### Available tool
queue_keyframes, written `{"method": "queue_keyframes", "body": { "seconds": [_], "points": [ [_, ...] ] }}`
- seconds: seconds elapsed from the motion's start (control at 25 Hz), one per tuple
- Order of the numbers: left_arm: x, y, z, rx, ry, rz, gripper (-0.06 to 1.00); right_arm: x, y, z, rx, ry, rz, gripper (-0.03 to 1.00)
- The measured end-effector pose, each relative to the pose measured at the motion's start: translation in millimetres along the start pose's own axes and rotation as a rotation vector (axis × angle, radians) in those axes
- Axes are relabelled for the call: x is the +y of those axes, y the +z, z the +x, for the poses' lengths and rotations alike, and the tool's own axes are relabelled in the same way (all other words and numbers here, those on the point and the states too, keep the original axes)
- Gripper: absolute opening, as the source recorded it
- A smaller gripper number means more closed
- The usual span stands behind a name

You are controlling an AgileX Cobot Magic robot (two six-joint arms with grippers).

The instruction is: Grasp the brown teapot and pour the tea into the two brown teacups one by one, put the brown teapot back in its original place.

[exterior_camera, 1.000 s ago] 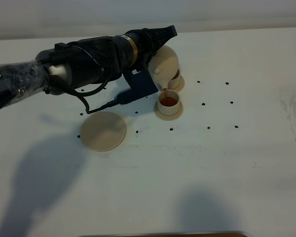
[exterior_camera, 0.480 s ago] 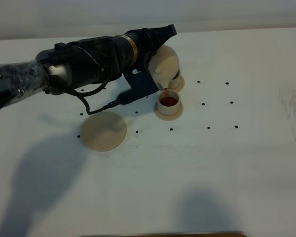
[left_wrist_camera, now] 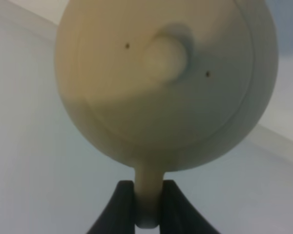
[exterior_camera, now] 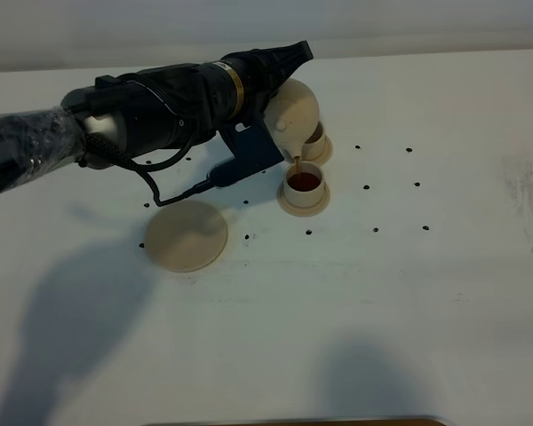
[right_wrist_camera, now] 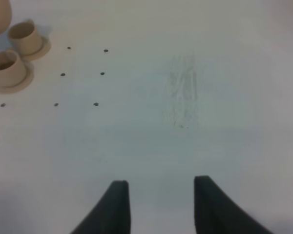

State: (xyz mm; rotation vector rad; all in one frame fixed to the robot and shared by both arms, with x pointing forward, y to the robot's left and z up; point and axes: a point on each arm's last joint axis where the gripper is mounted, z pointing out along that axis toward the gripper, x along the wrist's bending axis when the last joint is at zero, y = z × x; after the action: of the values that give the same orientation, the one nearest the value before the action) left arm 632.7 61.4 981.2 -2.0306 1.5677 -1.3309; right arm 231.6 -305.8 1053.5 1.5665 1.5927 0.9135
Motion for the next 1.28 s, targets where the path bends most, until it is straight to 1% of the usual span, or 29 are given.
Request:
{"method": "queue_keyframes", "body": {
  "seconds": [0.24,0.48,0.84,1.28],
  "points": [
    [-0.4,-0.1,0.5,0.002,-0.007,0.001,0.17,0.0,0.0,0.0,0.0,0.0,0.0,0.31],
    [-6.0,-1.1,5.4,0.016,-0.019,0.017,0.17,0.0,0.0,0.0,0.0,0.0,0.0,0.31],
    [-1.8,4.1,1.5,-0.004,-0.019,0.009,0.17,0.0,0.0,0.0,0.0,0.0,0.0,0.31],
    [-2.0,4.1,1.1,-0.008,-0.019,0.01,0.17,0.0,0.0,0.0,0.0,0.0,0.0,0.31]
  ]
}}
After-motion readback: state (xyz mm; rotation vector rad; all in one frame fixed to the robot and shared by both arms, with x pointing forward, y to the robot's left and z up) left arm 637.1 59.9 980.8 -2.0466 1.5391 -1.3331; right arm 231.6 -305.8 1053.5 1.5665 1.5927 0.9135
